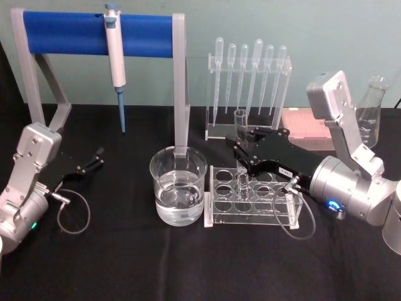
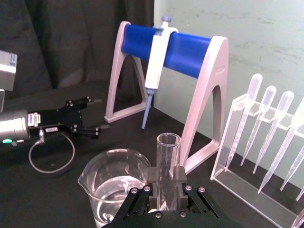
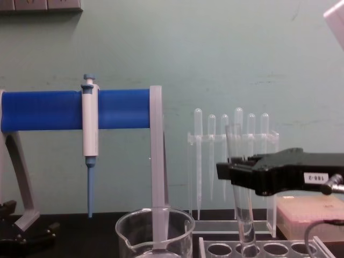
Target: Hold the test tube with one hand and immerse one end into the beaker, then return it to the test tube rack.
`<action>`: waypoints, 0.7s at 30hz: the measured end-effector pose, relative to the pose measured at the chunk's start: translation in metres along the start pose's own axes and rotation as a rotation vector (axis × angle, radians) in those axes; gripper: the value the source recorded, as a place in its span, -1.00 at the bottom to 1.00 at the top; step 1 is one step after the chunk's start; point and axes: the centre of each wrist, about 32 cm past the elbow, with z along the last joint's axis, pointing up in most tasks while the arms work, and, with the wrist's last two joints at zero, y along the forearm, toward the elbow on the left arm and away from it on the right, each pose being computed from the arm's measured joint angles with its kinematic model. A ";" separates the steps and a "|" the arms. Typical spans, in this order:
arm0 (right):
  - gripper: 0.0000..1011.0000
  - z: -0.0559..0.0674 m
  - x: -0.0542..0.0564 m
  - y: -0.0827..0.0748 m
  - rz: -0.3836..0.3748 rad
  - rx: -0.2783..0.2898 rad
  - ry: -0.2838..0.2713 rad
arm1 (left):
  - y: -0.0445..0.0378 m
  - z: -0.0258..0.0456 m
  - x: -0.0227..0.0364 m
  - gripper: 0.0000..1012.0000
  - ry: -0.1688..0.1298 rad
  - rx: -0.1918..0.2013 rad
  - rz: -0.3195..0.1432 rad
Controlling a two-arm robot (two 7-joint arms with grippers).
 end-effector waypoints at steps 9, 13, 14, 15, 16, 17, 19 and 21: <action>-0.55 -0.011 -0.001 0.003 0.008 -0.034 -0.006 | 0.0000 0.0000 0.0000 0.98 0.000 0.000 0.000; -0.55 -0.015 -0.001 0.005 0.012 -0.050 -0.013 | 0.0000 0.0000 0.0000 0.98 0.000 0.000 0.000; -0.55 -0.015 0.000 0.005 0.013 -0.054 -0.015 | 0.0000 0.0000 0.0000 0.98 0.000 0.000 0.000; -0.55 -0.016 0.000 0.005 0.015 -0.057 -0.018 | 0.0000 0.0000 0.0000 0.98 0.000 0.000 0.000; -0.55 -0.016 0.000 0.006 0.017 -0.060 -0.020 | 0.0000 0.0000 0.0000 0.98 0.000 0.000 0.000; -0.55 -0.016 0.000 0.007 0.019 -0.066 -0.025 | 0.0000 0.0000 0.0000 0.98 0.000 0.000 0.000; -0.56 -0.017 0.000 0.007 0.024 -0.071 -0.030 | 0.0000 0.0000 0.0000 0.98 0.000 0.000 0.000; -0.55 -0.017 0.001 0.008 0.029 -0.078 -0.037 | 0.0000 0.0000 0.0000 0.98 0.000 0.000 0.000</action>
